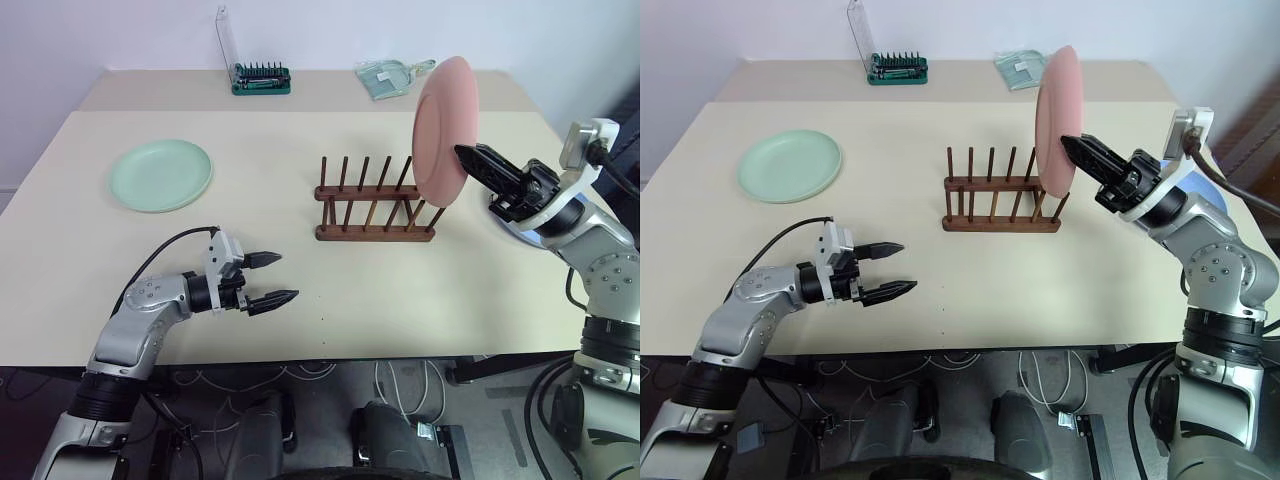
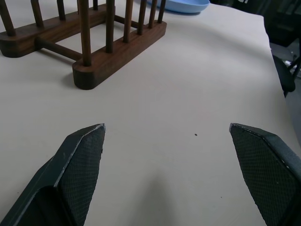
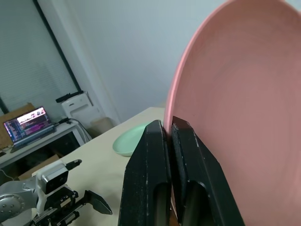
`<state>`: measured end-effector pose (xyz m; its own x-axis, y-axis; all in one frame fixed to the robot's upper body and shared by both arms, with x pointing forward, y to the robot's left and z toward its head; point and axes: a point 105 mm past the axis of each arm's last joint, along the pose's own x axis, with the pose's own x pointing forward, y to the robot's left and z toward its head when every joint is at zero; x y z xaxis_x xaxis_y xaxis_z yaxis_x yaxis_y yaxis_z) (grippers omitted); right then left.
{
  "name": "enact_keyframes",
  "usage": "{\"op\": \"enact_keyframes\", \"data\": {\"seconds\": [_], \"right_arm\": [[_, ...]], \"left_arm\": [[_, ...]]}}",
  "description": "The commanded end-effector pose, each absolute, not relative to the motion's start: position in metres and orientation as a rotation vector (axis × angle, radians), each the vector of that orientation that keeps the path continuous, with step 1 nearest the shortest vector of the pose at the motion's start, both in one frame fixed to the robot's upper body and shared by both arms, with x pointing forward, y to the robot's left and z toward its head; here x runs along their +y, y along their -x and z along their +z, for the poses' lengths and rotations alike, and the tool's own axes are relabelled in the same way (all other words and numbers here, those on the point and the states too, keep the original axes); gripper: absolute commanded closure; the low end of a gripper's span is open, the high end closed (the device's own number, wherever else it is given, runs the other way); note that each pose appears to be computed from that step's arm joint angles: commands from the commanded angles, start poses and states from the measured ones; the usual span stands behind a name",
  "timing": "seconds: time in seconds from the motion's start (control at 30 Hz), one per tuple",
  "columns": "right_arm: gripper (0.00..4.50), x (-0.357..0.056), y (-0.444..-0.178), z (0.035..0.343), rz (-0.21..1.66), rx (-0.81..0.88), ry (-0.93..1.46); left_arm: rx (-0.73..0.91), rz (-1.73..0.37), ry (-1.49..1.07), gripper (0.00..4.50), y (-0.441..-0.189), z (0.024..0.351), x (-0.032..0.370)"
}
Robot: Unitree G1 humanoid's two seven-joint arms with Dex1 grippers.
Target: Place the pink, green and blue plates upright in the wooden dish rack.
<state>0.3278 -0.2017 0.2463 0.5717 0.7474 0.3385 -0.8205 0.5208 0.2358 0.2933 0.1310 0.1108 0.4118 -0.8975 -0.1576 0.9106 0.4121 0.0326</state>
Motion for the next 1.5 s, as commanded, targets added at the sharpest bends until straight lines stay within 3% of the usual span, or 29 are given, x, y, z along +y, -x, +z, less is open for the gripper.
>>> {"op": "enact_keyframes", "data": {"seconds": [0.03, 0.1, 0.2, 0.43, 0.7, 0.8, 0.9, 1.0, 1.07, 1.17, 1.5], "right_arm": [[4.50, -0.209, -0.333, 0.253, 0.929, -0.232, -0.403], [4.50, -0.213, -0.337, 0.251, 0.909, -0.228, -0.424], [3.59, -0.216, -0.340, 0.247, 0.892, -0.220, -0.441], [0.08, -0.221, -0.344, 0.248, 0.824, -0.251, -0.389], [0.03, -0.240, -0.344, 0.292, 0.594, -0.442, -0.085], [0.03, -0.236, -0.336, 0.317, 0.509, -0.514, 0.137], [0.01, -0.213, -0.329, 0.331, 0.541, -0.538, 0.288], [0.01, -0.189, -0.326, 0.327, 0.613, -0.516, 0.398], [0.01, -0.151, -0.322, 0.311, 0.744, -0.455, 0.558], [0.01, -0.113, -0.318, 0.291, 0.880, -0.421, 0.634], [0.01, -0.082, -0.311, 0.265, 1.010, -0.387, 0.594]], "left_arm": [[0.076, -1.141, -0.142, 0.16, -0.295, 0.125, 0.129], [0.077, -1.138, -0.143, 0.16, -0.295, 0.126, 0.129], [0.079, -1.133, -0.145, 0.08, -0.295, 0.127, 0.129], [0.080, -1.124, -0.147, 0.08, -0.295, 0.130, 0.128], [0.012, -0.987, -0.116, 0.08, -0.312, 0.147, 0.142], [-0.068, -0.692, -0.056, 0.08, -0.346, 0.167, 0.176], [-0.106, -0.438, 0.024, 0.04, -0.370, 0.182, 0.211], [-0.099, -0.303, 0.029, 0.04, -0.382, 0.185, 0.230], [-0.069, -0.037, 0.074, 0.04, -0.398, 0.190, 0.270], [0.079, 0.256, 0.174, 0.04, -0.405, 0.173, 0.315], [0.236, 0.429, 0.273, 0.04, -0.411, 0.165, 0.329]]}}
